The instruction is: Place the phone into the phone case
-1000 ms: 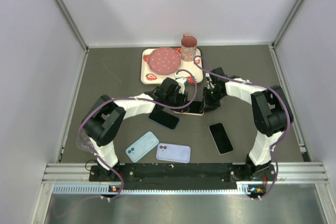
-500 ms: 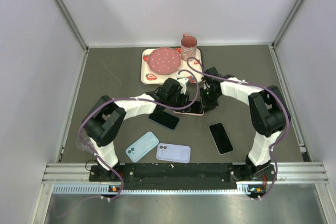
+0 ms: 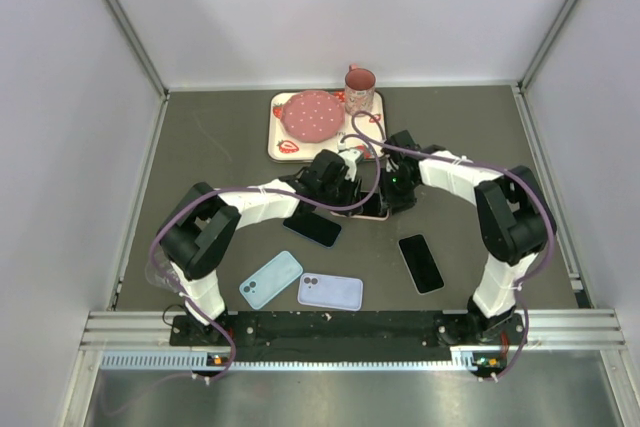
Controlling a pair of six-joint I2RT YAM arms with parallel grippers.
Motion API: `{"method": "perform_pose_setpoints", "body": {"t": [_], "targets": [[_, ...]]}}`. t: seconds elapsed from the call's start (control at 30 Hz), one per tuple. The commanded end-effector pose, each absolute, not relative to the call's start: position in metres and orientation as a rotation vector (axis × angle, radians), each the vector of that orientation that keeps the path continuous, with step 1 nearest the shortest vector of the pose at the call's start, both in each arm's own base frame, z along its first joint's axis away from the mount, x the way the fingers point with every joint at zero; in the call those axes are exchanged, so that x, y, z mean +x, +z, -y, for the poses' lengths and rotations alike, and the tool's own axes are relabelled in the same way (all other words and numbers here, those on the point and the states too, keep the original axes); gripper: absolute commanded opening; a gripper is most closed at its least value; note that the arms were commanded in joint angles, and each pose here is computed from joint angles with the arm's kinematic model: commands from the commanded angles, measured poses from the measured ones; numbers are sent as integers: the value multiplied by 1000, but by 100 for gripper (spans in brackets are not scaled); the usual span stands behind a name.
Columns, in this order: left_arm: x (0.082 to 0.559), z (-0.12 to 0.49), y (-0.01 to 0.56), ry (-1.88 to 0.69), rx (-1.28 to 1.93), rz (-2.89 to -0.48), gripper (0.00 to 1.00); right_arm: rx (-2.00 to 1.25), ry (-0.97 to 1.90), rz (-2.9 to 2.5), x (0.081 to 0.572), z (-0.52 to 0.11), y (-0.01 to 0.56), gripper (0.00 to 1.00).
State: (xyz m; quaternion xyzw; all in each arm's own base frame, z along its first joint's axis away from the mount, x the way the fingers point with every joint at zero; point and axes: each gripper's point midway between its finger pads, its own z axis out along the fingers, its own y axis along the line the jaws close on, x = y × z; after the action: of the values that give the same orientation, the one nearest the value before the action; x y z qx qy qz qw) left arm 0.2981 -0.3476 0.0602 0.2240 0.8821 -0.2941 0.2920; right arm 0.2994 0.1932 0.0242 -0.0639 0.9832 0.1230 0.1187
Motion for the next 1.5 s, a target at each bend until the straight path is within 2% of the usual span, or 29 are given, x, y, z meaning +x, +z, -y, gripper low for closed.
{"method": "perform_pose_setpoints", "body": {"t": [0.0, 0.03, 0.13, 0.3, 0.47, 0.57, 0.67, 0.7, 0.77, 0.8, 1.13, 1.47], "targets": [[311, 361, 87, -810, 612, -2255, 36, -239, 317, -2787, 306, -195, 28, 45], [312, 362, 88, -813, 613, -2253, 36, -243, 347, -2750, 309, -198, 40, 50], [311, 362, 87, -817, 610, -2258, 36, -209, 462, -2693, 315, -205, 58, 59], [308, 359, 83, -814, 605, -2270, 37, -73, 844, -2581, 322, -206, 87, 62], [308, 357, 82, -803, 603, -2268, 37, -31, 941, -2573, 327, -203, 81, 61], [307, 358, 83, -814, 602, -2269, 37, -10, 934, -2610, 327, -202, 67, 59], [306, 360, 83, -828, 608, -2269, 37, 6, 895, -2648, 327, -198, 52, 52], [306, 360, 82, -829, 609, -2270, 37, 9, 880, -2661, 327, -197, 48, 47], [305, 360, 82, -828, 609, -2272, 37, 23, 834, -2684, 329, -192, 40, 46], [306, 359, 83, -826, 603, -2270, 37, 27, 820, -2699, 328, -191, 37, 42], [305, 360, 84, -832, 603, -2270, 37, 69, 736, -2763, 334, -184, 15, 34], [307, 363, 82, -821, 604, -2285, 37, 85, 451, -2869, 328, -156, -7, 31]]}}
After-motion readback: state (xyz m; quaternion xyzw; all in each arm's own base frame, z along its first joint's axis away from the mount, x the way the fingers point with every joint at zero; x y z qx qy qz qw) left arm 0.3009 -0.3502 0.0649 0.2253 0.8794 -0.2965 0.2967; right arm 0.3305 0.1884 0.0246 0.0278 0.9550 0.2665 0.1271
